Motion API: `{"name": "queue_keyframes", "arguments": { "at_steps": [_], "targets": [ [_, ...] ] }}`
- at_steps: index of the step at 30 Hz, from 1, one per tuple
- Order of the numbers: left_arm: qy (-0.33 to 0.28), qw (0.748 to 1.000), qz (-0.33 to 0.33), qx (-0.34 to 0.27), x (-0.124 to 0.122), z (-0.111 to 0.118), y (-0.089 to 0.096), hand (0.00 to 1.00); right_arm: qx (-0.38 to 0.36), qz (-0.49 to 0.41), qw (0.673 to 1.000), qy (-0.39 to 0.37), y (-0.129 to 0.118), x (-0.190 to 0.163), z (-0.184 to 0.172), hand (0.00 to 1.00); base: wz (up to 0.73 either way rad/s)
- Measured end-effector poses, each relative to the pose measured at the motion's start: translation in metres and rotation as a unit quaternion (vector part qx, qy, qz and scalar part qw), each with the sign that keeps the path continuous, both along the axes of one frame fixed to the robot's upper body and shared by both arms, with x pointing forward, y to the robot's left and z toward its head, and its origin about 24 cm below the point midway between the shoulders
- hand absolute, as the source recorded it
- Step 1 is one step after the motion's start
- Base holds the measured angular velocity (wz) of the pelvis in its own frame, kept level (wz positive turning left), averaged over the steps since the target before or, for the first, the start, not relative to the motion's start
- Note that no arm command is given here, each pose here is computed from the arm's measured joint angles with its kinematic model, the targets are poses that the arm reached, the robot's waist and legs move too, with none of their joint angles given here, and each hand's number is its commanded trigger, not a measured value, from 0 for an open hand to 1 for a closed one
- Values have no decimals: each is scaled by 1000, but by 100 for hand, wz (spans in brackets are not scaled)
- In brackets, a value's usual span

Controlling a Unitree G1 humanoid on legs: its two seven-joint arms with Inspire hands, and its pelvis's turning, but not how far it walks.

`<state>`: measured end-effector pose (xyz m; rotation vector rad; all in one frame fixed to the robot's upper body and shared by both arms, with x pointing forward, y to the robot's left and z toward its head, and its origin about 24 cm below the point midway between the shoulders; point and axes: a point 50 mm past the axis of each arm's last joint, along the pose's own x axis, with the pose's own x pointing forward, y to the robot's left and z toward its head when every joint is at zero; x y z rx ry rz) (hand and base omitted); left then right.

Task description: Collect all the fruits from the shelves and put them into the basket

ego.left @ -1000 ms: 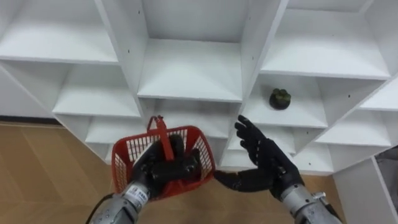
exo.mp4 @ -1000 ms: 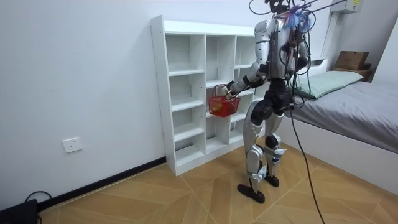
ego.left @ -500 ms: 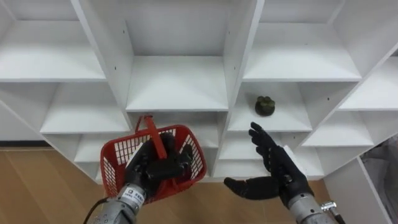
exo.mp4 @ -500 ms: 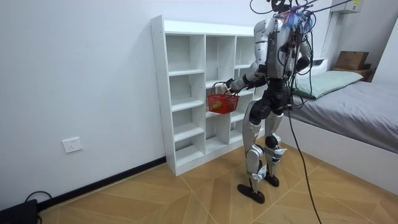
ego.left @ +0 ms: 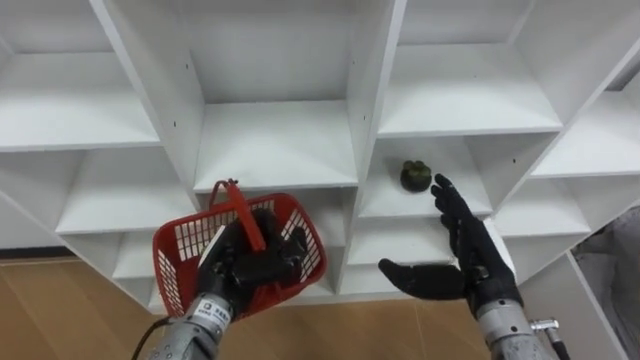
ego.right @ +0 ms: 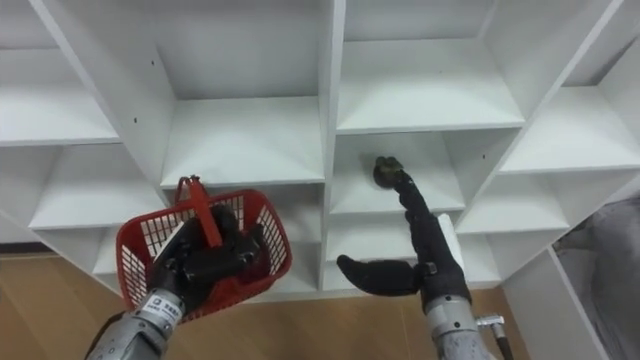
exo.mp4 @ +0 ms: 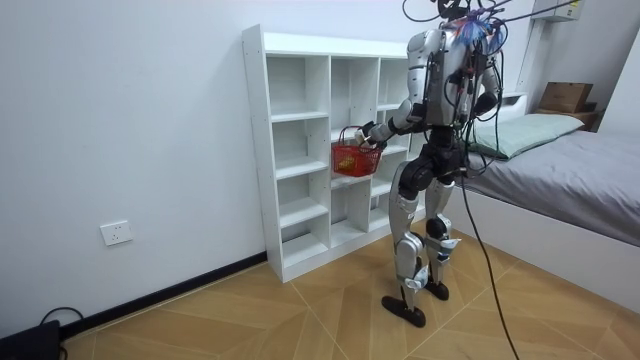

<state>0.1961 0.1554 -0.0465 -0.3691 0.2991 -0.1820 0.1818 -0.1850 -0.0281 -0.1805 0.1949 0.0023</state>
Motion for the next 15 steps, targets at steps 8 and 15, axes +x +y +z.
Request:
{"name": "queue_keyframes", "arguments": {
  "at_steps": [8,15],
  "targets": [
    [-6,1000,0,24,-2,1,4,100,-8,-15,1000,1,-3,0,-1,0,0],
    [-6,999,9,35,-6,1,11,100,-12,-25,1000,0,-5,2,-2,0,8]
  ]
}}
